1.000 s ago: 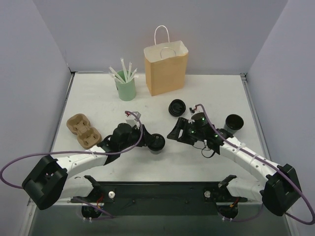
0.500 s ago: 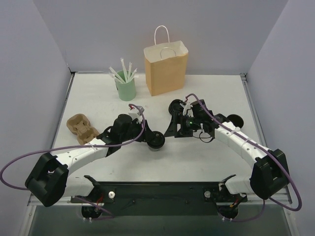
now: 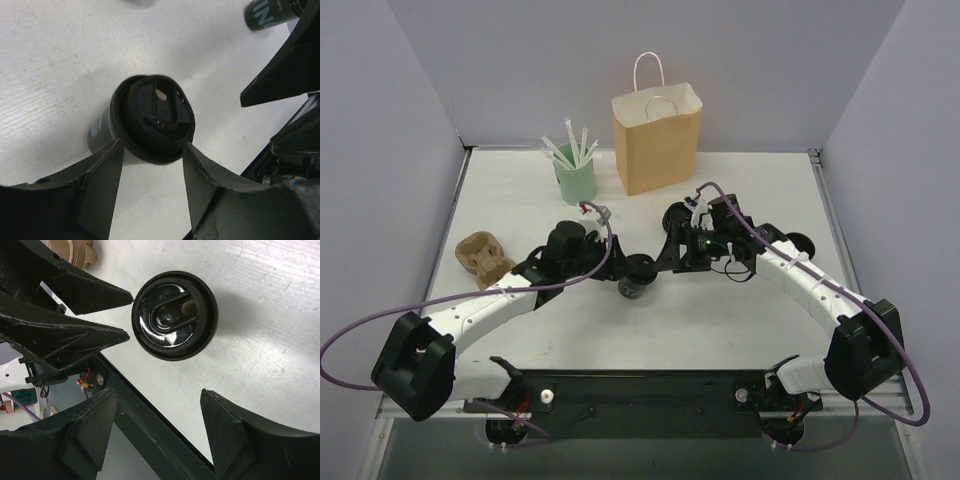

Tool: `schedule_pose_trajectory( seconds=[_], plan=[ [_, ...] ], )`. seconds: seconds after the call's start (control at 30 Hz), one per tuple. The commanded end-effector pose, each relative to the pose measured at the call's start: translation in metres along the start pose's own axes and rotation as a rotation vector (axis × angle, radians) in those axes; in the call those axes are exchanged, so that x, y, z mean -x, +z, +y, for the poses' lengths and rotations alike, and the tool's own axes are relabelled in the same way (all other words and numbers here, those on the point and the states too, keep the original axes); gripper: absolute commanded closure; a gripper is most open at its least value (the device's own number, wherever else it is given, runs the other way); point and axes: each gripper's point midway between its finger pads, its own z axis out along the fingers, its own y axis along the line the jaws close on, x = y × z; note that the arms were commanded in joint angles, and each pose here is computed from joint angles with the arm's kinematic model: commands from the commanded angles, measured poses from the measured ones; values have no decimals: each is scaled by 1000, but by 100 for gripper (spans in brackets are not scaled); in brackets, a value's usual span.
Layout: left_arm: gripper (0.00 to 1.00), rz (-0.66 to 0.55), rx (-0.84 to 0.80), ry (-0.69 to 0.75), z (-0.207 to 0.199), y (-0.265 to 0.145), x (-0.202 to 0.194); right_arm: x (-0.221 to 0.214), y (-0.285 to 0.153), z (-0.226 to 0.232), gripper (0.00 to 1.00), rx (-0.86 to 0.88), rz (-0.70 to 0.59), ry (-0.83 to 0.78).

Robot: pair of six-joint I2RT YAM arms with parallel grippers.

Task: Pack the takeout coffee

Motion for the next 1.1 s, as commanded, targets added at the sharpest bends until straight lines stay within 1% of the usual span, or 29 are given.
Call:
schedule_pose_trajectory(
  seconds=[0.0, 0.17, 0.3, 0.4, 0.53, 0.7, 0.77, 0.87, 1.0, 1.03, 1.07],
  plan=[
    [40, -33, 48, 36, 2, -9, 19, 18, 3, -1, 32, 4, 6, -11],
    [40, -34, 94, 48, 11, -16, 20, 29, 12, -2, 34, -8, 21, 4],
    [39, -39, 128, 39, 20, -18, 20, 42, 19, -14, 35, -88, -14, 21],
    [40, -49, 144, 24, 26, -19, 20, 45, 22, -15, 37, -105, 4, 9],
    [40, -52, 166, 3, 30, -21, 20, 56, 10, -30, 37, -194, -68, -82],
    [40, -56, 172, -36, 33, -16, 17, 84, 4, -49, 37, -270, -109, -216],
    [39, -56, 172, -47, 35, -13, 15, 96, 7, -48, 37, -259, -106, -300],
    [39, -37, 201, -58, 46, -4, 8, 107, 15, -40, 35, -197, -88, -398],
    [40, -22, 221, -80, 58, 7, 6, 116, 26, -35, 31, -139, -59, -471],
    [40, -18, 228, -85, 61, 9, 6, 116, 32, -39, 29, -130, -40, -468],
    [40, -17, 244, -93, 67, 12, 7, 124, 33, -34, 29, -115, -46, -478]
  ],
)
